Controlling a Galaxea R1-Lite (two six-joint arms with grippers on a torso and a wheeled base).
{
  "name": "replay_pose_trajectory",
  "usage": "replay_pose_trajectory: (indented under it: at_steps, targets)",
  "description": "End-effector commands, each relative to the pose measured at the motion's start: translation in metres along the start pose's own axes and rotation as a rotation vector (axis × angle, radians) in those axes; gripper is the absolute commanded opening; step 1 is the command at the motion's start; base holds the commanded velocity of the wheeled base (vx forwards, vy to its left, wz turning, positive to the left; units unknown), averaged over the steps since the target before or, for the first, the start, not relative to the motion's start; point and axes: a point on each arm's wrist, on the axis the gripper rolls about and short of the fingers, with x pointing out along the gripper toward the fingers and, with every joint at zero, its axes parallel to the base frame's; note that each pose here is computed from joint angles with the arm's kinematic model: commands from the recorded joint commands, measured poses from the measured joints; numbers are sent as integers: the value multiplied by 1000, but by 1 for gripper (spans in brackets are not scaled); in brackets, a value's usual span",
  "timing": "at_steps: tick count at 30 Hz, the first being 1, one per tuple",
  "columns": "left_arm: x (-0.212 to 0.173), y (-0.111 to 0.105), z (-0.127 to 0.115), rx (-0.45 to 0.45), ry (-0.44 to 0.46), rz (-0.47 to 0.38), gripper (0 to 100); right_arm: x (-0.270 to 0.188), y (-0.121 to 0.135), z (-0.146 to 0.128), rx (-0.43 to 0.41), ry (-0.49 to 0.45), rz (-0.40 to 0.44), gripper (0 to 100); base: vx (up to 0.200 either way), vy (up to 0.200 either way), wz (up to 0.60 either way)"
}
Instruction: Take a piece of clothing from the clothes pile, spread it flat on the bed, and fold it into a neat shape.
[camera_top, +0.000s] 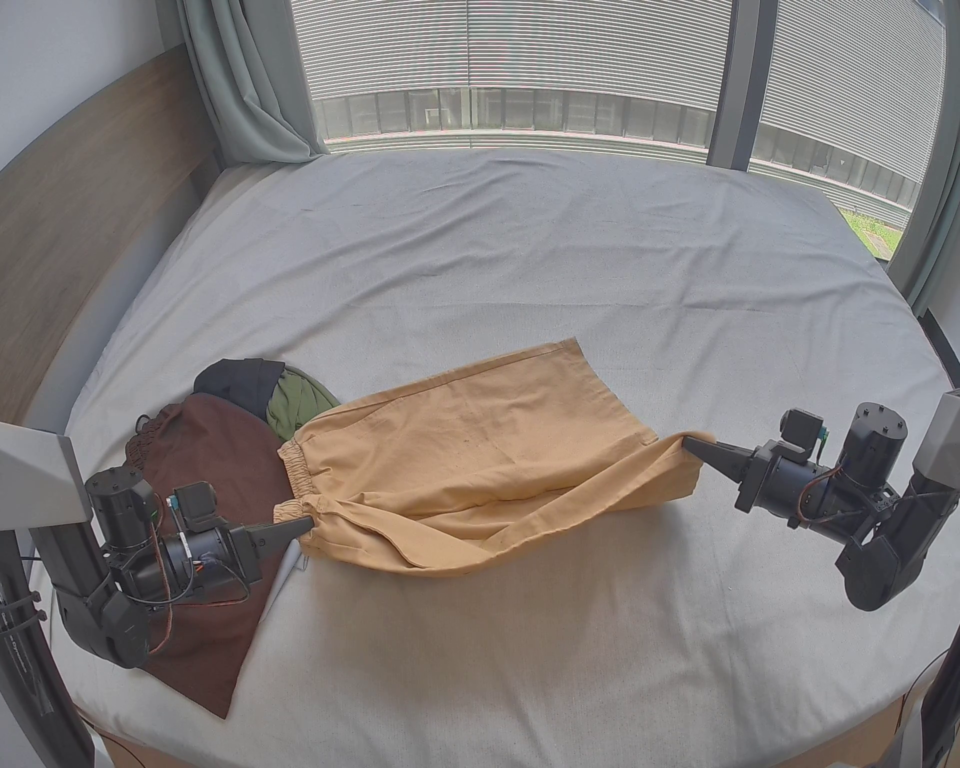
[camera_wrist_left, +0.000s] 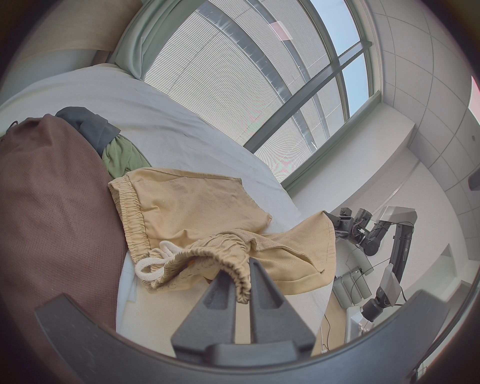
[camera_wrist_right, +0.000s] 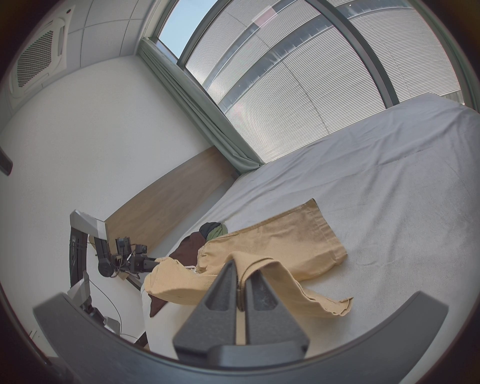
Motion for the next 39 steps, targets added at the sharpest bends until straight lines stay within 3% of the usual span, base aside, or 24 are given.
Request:
replay_pose_trajectory:
  at_steps: [1,11,39]
  targets:
    - [0,-1,3,5,-14,7,0,6,-2,7,1,-27,12,0,0,0,0]
    - [4,1,9,-26,-46,35,0,24,-10,23,-16,-85,40,0,0,0,0]
    - [15,11,28,-76,-169,134,0,82,-26,67,12,-86,69,0,0,0,0]
